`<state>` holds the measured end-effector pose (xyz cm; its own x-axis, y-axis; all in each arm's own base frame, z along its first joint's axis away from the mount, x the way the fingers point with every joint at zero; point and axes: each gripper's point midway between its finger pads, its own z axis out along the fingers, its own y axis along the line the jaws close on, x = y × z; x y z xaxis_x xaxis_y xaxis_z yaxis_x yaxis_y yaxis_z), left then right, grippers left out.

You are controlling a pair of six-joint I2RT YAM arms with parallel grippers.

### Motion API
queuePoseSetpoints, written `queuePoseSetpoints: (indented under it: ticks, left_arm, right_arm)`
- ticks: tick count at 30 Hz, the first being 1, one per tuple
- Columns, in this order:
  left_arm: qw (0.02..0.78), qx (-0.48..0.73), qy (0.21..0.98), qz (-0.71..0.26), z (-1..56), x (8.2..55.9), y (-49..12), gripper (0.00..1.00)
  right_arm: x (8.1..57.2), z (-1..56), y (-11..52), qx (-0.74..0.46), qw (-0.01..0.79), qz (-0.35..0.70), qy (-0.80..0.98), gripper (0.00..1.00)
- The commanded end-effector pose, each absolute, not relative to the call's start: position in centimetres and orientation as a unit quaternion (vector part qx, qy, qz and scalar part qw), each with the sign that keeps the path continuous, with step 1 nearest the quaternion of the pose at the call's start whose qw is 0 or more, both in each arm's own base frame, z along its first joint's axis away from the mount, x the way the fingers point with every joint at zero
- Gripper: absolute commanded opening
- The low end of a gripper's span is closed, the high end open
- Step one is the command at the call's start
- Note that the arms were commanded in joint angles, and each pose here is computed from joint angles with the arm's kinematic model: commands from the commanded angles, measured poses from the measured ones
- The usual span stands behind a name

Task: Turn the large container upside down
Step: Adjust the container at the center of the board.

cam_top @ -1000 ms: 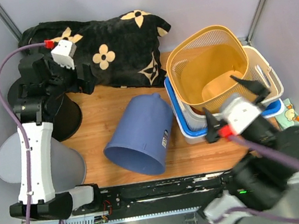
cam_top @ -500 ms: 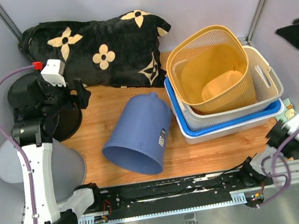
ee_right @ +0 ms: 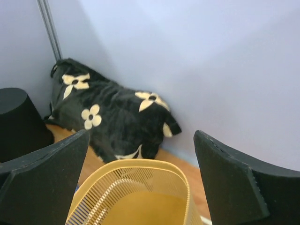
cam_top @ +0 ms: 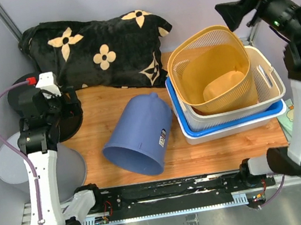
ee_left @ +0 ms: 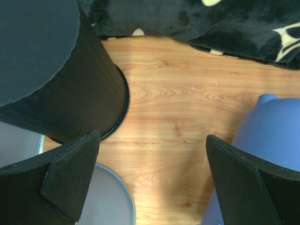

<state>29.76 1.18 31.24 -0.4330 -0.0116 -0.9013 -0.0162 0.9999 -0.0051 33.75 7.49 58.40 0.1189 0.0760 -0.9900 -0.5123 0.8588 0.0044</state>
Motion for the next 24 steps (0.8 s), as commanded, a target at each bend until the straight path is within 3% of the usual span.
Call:
queuePoseSetpoints:
  ticks: [1,7,14,18,24]
  left_arm:
    - [0.506,-0.05,0.861,0.008,29.0,29.6,3.0,0.99]
    - [0.495,-0.106,0.862,-0.025,27.3,28.5,5.3,0.99]
    - [0.511,-0.144,0.847,0.026,27.0,26.8,7.9,0.99]
    - [0.512,-0.149,0.846,0.027,26.8,26.0,8.3,0.99]
    - [0.509,-0.139,0.849,0.012,26.8,26.0,7.8,0.99]
  right_arm:
    - [31.7,59.6,7.9,-0.168,0.746,0.164,0.623,0.96]
    - [26.9,56.1,17.6,-0.276,0.668,0.32,0.613,0.96]
    - [26.8,47.8,26.3,-0.367,0.59,0.286,0.659,0.96]
    - [23.8,45.4,30.8,-0.465,0.56,0.253,0.637,0.96]
    - [17.0,43.3,31.1,-0.567,0.493,0.323,0.575,0.97]
